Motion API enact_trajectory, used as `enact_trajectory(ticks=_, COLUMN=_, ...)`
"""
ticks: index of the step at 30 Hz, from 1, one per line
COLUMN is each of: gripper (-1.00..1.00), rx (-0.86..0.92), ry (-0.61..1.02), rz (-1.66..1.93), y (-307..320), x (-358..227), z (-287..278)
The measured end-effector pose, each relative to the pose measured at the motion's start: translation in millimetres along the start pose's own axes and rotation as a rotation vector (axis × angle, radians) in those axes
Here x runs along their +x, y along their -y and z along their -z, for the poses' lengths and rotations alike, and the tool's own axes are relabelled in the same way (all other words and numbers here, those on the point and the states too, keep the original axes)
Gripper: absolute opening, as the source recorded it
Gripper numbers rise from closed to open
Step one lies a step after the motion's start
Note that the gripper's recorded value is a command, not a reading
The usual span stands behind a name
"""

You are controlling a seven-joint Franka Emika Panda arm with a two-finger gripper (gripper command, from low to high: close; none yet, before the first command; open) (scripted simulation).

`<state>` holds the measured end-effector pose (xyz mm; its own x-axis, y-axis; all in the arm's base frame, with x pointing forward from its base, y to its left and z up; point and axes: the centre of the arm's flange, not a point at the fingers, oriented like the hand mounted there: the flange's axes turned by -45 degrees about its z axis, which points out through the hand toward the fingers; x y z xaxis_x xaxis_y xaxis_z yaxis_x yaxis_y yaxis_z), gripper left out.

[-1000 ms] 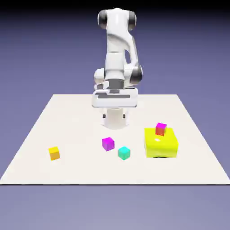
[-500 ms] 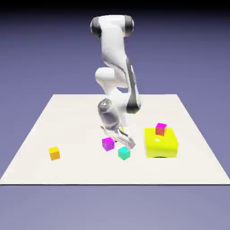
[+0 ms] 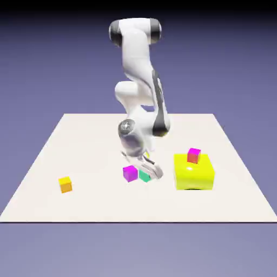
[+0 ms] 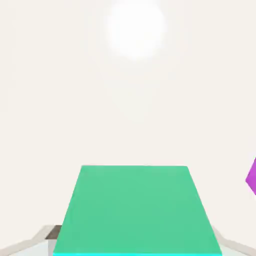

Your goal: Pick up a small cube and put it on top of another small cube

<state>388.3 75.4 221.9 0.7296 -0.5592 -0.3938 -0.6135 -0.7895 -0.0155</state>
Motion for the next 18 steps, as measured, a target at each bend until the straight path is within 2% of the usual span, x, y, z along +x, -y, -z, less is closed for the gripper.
enact_trajectory(ticks=8, gripper=-1.00, rx=-0.179, ry=0.001, rz=0.394, y=90.7, x=-176.7, z=38.2)
enact_trajectory(ticks=10, gripper=-1.00, rx=-0.192, ry=-0.001, rz=0.417, y=93.2, x=-188.9, z=39.3)
enact_trajectory(ticks=14, gripper=-1.00, rx=-0.191, ry=0.000, rz=0.417, y=86.4, x=-180.1, z=-15.3)
enact_trajectory(ticks=15, gripper=1.00, rx=-0.192, ry=-0.001, rz=0.417, y=83.6, x=-178.9, z=-28.2)
enact_trajectory(ticks=18, gripper=1.00, rx=-0.193, ry=-0.001, rz=0.417, y=86.4, x=-180.1, z=-15.0)
